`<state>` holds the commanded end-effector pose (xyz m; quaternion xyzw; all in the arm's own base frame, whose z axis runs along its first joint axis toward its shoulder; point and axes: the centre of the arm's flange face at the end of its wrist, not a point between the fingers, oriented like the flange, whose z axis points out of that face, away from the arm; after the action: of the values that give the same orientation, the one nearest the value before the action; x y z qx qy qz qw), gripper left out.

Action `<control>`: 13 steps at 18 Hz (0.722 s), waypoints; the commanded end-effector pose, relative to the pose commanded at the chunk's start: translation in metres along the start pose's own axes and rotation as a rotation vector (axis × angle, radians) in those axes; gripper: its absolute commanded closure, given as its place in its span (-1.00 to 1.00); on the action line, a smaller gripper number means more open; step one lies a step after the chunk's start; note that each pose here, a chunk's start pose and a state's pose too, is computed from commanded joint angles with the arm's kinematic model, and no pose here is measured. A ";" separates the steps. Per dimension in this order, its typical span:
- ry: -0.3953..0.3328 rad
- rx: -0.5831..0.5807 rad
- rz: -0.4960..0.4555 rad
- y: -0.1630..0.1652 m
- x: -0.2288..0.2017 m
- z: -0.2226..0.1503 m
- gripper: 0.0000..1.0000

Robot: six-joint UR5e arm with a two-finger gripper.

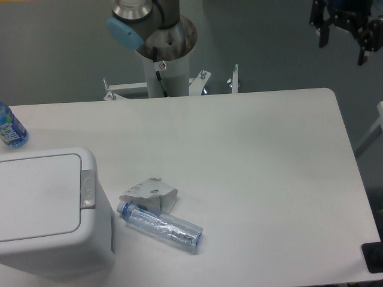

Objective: Open the trash can

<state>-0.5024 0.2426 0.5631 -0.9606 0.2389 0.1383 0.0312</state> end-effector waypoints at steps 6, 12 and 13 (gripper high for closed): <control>0.000 0.001 0.004 -0.003 0.000 0.000 -1.00; -0.004 0.042 0.000 -0.014 0.007 0.000 -1.00; -0.003 0.058 -0.026 -0.018 0.011 0.001 -1.00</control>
<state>-0.4853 0.2535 0.5593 -0.9622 0.2302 0.1322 0.0611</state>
